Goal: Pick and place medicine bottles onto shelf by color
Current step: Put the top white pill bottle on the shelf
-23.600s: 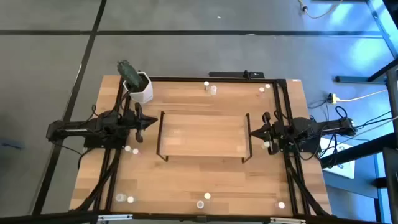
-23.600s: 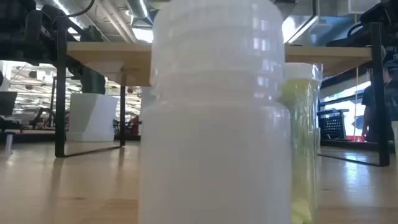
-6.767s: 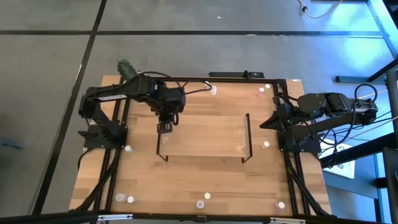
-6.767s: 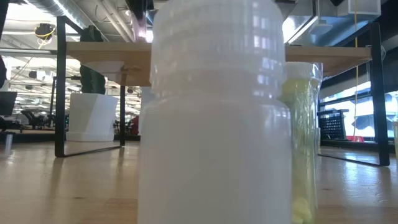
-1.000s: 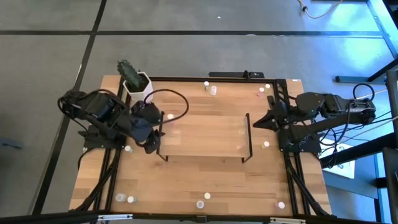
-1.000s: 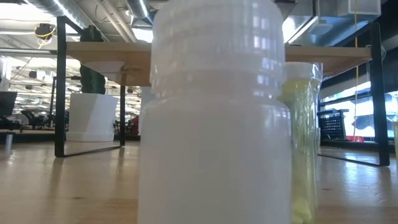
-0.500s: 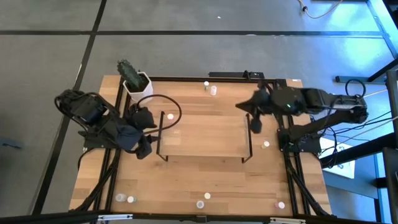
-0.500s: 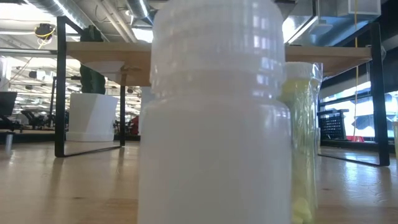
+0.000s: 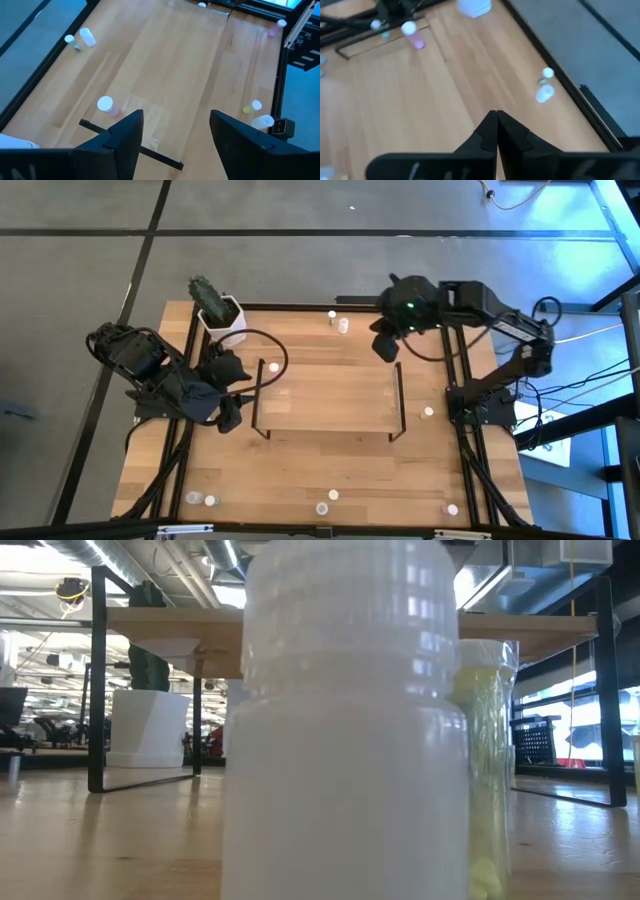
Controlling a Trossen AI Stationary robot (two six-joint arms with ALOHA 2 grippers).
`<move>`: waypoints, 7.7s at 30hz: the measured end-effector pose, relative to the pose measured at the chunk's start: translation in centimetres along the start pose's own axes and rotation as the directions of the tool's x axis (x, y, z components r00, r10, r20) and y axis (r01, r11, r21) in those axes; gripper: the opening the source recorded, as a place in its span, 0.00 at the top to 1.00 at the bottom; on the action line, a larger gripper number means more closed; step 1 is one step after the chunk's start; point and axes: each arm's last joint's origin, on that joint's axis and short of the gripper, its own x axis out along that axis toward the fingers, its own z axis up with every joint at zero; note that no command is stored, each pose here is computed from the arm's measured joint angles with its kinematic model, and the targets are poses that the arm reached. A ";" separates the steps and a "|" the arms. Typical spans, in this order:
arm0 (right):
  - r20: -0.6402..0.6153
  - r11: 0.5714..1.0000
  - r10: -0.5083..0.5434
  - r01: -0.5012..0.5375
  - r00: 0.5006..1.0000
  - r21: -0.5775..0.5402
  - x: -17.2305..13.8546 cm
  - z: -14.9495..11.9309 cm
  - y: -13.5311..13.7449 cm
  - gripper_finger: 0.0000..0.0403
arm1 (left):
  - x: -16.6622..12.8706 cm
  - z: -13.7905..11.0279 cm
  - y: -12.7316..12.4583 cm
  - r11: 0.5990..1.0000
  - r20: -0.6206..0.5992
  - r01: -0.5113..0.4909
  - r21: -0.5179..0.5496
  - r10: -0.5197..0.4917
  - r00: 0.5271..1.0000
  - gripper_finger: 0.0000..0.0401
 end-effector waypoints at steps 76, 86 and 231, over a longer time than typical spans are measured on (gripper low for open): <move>-0.288 0.977 0.007 -0.068 0.958 -0.200 16.2 2.5 -5.9 0.37 | 0.0 0.2 0.2 0.998 0.061 -0.057 -0.003 0.057 0.997 0.45; -0.478 0.975 -0.001 -0.106 0.878 -0.196 15.4 0.7 -6.1 0.37 | 0.6 1.0 1.0 0.990 0.090 -0.119 -0.078 0.126 0.988 0.45; 0.235 0.990 -0.120 0.099 0.965 0.099 26.9 -13.0 -14.8 0.37 | 2.4 3.1 4.1 0.948 0.079 -0.258 -0.185 0.276 0.958 0.45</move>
